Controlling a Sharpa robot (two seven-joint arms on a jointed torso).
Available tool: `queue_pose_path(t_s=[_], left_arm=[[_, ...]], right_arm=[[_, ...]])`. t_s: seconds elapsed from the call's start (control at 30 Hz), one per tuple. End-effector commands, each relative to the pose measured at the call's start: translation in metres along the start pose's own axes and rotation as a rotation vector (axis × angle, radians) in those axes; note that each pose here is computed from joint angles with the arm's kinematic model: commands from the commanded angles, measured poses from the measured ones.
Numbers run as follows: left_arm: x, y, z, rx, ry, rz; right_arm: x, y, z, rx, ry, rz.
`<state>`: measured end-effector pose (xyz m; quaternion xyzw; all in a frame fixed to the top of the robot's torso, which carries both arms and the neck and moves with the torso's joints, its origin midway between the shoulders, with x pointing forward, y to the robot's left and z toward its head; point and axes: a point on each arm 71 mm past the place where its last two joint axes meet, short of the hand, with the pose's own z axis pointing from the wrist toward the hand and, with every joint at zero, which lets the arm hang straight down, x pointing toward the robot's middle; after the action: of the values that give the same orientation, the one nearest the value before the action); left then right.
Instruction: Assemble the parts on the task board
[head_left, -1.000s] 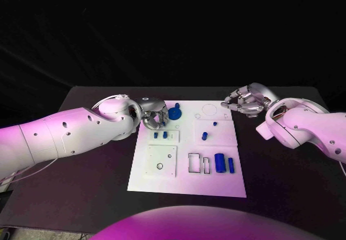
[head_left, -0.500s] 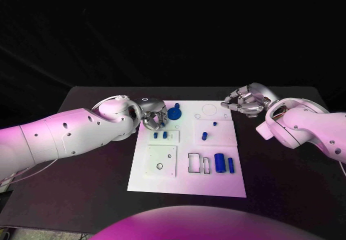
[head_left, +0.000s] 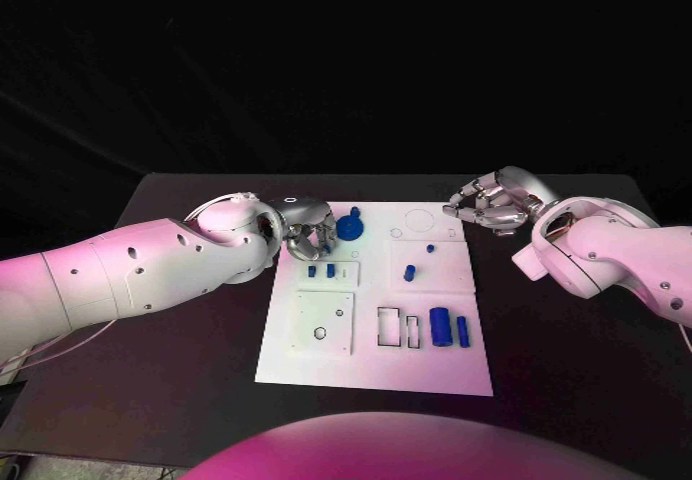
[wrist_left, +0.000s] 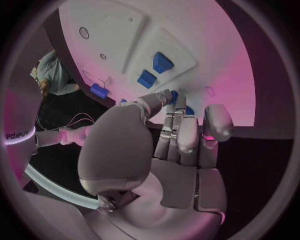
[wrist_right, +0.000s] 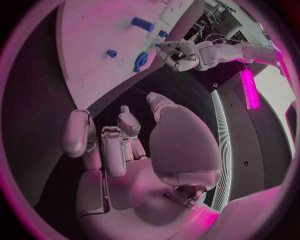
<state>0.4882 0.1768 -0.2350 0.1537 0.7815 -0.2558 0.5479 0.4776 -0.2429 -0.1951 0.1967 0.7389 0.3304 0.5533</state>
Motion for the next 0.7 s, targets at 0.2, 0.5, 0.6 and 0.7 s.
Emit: queue_pose_path(t_s=[0.2,0.5,0.6,0.7], left_arm=[[0.0065,-0.0002,0.0014,-0.028,0.078,0.001],[0.0097,0.0008,0.0013,-0.04,0.115,0.013],[0.0098,0.0007,0.0012,-0.038,0.115,0.014],[0.0096,0.0007,0.0011,-0.035,0.111,0.014]], right_arm=[[0.0006,0.0009,-0.0002,-0.012,0.002,-0.009],[0.0003,0.0007,-0.0003,-0.011,0.002,-0.009],[0.0003,0.0006,-0.0004,-0.011,0.002,-0.009],[0.0002,0.0005,-0.0004,-0.011,0.001,-0.009]])
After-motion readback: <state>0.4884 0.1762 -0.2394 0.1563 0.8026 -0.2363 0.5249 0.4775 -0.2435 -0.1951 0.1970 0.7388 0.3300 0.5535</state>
